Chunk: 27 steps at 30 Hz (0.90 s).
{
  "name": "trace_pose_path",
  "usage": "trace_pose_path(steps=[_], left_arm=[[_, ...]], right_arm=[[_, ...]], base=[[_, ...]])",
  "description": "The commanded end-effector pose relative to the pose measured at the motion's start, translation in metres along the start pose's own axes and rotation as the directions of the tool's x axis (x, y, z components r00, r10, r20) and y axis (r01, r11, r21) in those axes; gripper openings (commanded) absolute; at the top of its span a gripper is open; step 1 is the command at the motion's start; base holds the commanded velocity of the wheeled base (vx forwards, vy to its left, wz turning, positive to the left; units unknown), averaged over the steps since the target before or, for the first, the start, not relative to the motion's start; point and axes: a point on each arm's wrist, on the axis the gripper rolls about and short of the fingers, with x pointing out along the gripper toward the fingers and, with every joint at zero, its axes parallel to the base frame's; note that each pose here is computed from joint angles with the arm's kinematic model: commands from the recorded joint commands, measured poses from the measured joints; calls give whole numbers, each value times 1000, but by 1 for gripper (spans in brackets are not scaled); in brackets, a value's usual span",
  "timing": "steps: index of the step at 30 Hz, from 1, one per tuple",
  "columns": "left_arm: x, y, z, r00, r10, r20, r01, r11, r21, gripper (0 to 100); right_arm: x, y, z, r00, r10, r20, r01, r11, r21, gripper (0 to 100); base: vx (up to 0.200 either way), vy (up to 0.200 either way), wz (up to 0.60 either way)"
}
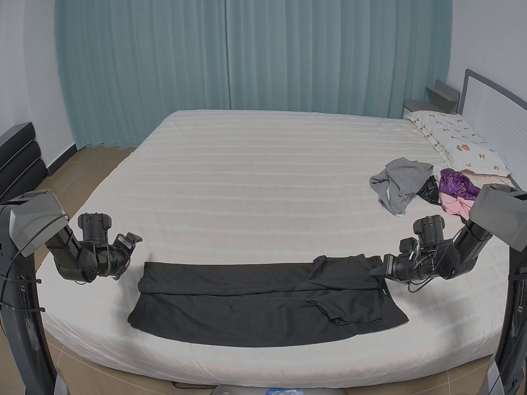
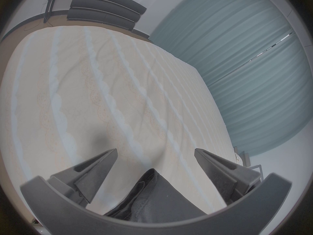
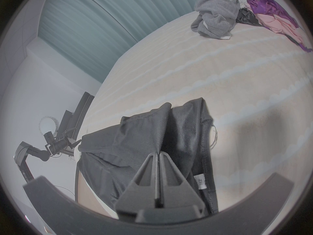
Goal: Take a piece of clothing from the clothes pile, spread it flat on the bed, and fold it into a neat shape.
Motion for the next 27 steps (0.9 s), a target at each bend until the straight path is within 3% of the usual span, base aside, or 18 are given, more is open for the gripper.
trace_pose_path(steps=[1,8,26,27], left_arm=[[-1,0,0,1000,0,0,0,1000,-1,100],[-1,-1,1,1000,-2,0,2,1000,-2,100],[-9,0,0,1000,-3,-21,3,1000,-5,100],[-12,1,-1,999,-5,-31,4,1000,-6,100]], right_arm=[[-2,0,-3,1000,-5,-9,5,1000,4,0],[-17,3,0,1000,-2,12,2,1000,6,0],[-18,-2,-28,997,-46,-69,47,999,17,0],[-19,-1,-27,997,-49,-66,50,999,17,100]], base=[[0,0,0],[0,0,0],[0,0,0],[0,0,0]])
